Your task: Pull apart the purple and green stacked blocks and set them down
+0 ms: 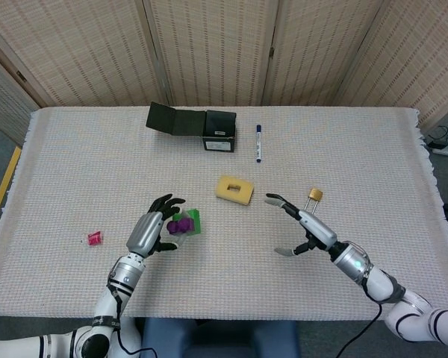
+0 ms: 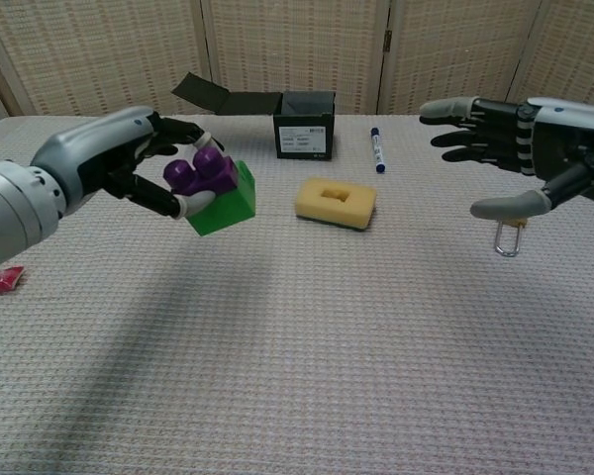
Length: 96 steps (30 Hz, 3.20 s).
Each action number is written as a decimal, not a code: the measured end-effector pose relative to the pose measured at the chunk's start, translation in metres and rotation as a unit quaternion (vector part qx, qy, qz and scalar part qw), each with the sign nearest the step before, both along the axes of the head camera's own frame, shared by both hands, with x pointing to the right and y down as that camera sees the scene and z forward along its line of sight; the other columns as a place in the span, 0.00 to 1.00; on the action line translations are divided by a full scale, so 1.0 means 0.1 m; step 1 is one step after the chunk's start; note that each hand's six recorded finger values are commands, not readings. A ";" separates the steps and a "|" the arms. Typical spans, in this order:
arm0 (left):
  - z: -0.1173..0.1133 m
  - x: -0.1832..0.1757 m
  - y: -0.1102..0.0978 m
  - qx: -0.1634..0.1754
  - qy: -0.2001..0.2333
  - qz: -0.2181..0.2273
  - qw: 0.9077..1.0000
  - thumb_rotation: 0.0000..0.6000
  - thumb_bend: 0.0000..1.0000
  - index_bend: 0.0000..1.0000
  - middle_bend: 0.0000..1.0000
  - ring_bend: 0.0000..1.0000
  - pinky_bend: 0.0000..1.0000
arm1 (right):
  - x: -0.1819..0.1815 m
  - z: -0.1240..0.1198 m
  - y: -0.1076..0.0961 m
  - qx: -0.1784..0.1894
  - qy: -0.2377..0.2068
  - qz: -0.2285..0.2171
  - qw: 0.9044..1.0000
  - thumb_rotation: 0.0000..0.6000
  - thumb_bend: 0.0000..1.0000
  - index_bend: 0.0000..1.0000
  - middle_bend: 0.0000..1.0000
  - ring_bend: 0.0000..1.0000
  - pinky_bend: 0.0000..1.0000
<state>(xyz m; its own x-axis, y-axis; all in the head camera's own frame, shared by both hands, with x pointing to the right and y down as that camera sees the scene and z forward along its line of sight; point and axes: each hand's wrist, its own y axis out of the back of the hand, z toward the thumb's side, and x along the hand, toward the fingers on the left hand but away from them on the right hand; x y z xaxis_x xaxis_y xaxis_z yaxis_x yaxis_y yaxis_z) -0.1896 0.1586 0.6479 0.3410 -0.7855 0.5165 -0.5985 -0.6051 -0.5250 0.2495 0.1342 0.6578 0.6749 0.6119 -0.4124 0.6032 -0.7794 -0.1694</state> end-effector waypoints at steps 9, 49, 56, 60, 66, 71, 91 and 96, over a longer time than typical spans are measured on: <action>-0.14 -0.01 -0.13 0.003 -0.007 0.005 1.000 1.00 0.93 0.88 0.22 0.00 0.00 | -0.26 0.31 -0.06 -0.025 -0.034 0.030 0.999 1.00 0.27 0.00 0.00 0.00 0.00; -0.21 0.04 -0.17 0.002 -0.010 0.009 1.000 1.00 0.93 0.88 0.22 0.00 0.00 | -1.69 0.79 -0.10 -0.121 -0.168 0.054 0.977 1.00 0.27 0.00 0.00 0.00 0.00; -0.21 0.09 -0.13 0.004 -0.008 0.018 1.000 1.00 0.93 0.88 0.22 0.00 0.00 | -1.82 0.77 -0.10 -0.130 -0.177 0.058 0.974 1.00 0.27 0.00 0.00 0.00 0.00; -0.21 0.09 -0.14 0.007 -0.008 0.016 1.000 1.00 0.93 0.88 0.22 0.00 0.00 | -1.85 0.79 -0.05 -0.139 -0.178 0.055 0.973 1.00 0.27 0.03 0.00 0.00 0.00; -0.20 0.09 -0.15 0.007 -0.008 0.013 1.000 1.00 0.93 0.88 0.22 0.00 0.00 | -1.86 0.79 -0.09 -0.138 -0.180 0.060 0.972 1.00 0.27 0.23 0.00 0.00 0.00; -0.20 0.10 -0.14 0.001 -0.004 0.011 1.000 1.00 0.93 0.88 0.22 0.00 0.00 | -1.86 0.80 -0.09 -0.138 -0.180 0.064 0.972 1.00 0.27 0.36 0.00 0.00 0.00; -0.20 0.13 -0.14 -0.009 0.009 0.006 1.000 1.00 0.93 0.88 0.23 0.00 0.00 | -1.85 0.84 -0.16 -0.110 -0.172 0.103 0.973 1.00 0.27 0.89 0.16 0.12 0.00; -0.20 0.12 -0.15 -0.004 0.008 0.006 1.000 1.00 0.93 0.88 0.23 0.00 0.00 | -1.84 0.82 -0.15 -0.105 -0.172 0.102 0.974 1.00 0.27 0.96 0.20 0.15 0.00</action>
